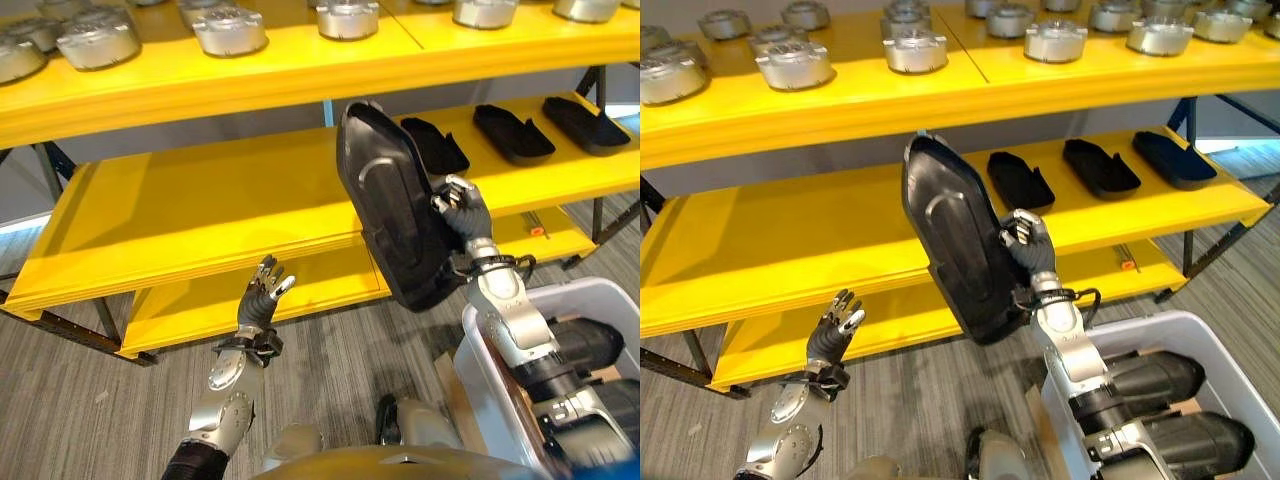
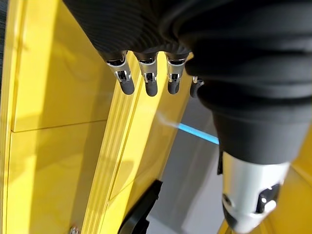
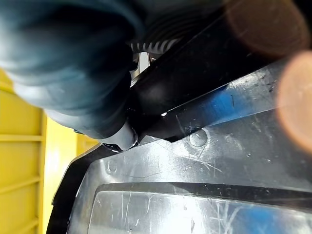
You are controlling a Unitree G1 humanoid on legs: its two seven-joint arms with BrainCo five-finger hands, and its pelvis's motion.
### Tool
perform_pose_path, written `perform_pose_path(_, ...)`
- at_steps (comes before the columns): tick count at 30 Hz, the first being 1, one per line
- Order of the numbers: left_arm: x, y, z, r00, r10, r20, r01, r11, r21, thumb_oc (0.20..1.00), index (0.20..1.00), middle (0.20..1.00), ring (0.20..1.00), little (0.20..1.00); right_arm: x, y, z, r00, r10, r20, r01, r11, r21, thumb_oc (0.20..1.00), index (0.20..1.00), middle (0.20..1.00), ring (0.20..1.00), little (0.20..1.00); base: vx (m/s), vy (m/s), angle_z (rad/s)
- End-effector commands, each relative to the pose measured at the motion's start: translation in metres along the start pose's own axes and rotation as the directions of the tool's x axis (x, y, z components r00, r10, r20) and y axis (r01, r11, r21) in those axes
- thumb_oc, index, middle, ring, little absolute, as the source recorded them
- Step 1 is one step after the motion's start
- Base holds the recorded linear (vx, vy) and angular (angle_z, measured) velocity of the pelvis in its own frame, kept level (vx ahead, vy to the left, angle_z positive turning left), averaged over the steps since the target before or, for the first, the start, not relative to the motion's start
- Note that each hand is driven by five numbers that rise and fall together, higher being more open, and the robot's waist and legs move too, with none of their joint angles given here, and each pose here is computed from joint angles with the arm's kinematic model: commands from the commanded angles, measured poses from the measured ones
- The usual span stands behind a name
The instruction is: Move parts from the plastic box to the shelf.
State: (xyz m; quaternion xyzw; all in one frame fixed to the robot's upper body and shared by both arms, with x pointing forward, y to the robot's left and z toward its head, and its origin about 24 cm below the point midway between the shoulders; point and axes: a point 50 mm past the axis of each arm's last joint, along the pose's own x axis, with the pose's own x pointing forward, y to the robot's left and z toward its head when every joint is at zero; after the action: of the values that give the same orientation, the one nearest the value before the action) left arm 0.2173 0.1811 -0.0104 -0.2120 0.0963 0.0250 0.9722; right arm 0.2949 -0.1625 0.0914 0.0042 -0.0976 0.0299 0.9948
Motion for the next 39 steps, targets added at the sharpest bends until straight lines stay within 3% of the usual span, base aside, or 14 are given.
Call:
perform_pose_path(1, 0.004, 0.000, 0.036, 0.988, -0.043, 0.146, 0.040, 0.999, 0.024, 1.000, 1.000, 1.000, 1.000, 1.000, 0.011, 0.001, 0.049, 0.968, -0.020, 0.249, -0.001, 0.997, 0.082, 0.200, 0.200, 0.200, 0.200, 0.200, 0.27, 0.106, 0.94)
perform_pose_path(7, 0.002, 0.005, 0.029, 0.993, -0.017, 0.121, 0.014, 1.000, 0.023, 1.000, 1.000, 1.000, 1.000, 1.000, 0.004, -0.009, 0.045, 0.971, -0.062, 0.230, 0.050, 0.997, 0.055, 0.200, 0.200, 0.200, 0.200, 0.200, 0.19, 0.131, 0.24)
perform_pose_path(10, 0.005, 0.006, 0.035, 0.991, -0.037, 0.129, 0.027, 0.997, 0.075, 1.000, 1.000, 1.000, 1.000, 1.000, -0.002, 0.002, 0.037, 0.980, -0.028, 0.199, 0.013, 0.997, 0.078, 0.200, 0.200, 0.200, 0.200, 0.200, 0.62, 0.566, -0.20)
perform_pose_path(22, 0.011, 0.004, 0.042, 0.987, -0.039, 0.154, 0.025, 0.996, 0.090, 1.000, 1.000, 1.000, 1.000, 1.000, 0.001, 0.012, 0.042, 0.977, 0.002, 0.213, -0.025, 0.994, 0.107, 0.200, 0.200, 0.200, 0.200, 0.200, 0.11, 0.123, -0.17)
perform_pose_path(32, 0.014, 0.004, 0.053, 0.983, -0.046, 0.178, 0.021, 0.990, 0.138, 1.000, 1.000, 1.000, 1.000, 1.000, 0.008, 0.040, 0.041, 0.974, 0.100, 0.206, -0.130, 0.982, 0.135, 0.200, 0.200, 0.200, 0.200, 0.200, 0.05, 0.126, 0.01)
perform_pose_path(39, 0.015, 0.006, 0.055, 0.977, -0.014, 0.212, -0.002, 0.997, 0.074, 1.000, 1.000, 1.000, 1.000, 1.000, 0.017, 0.044, 0.053, 0.963, 0.120, 0.241, -0.151, 0.982, 0.116, 0.200, 0.200, 0.200, 0.200, 0.200, 0.06, -0.145, -0.16)
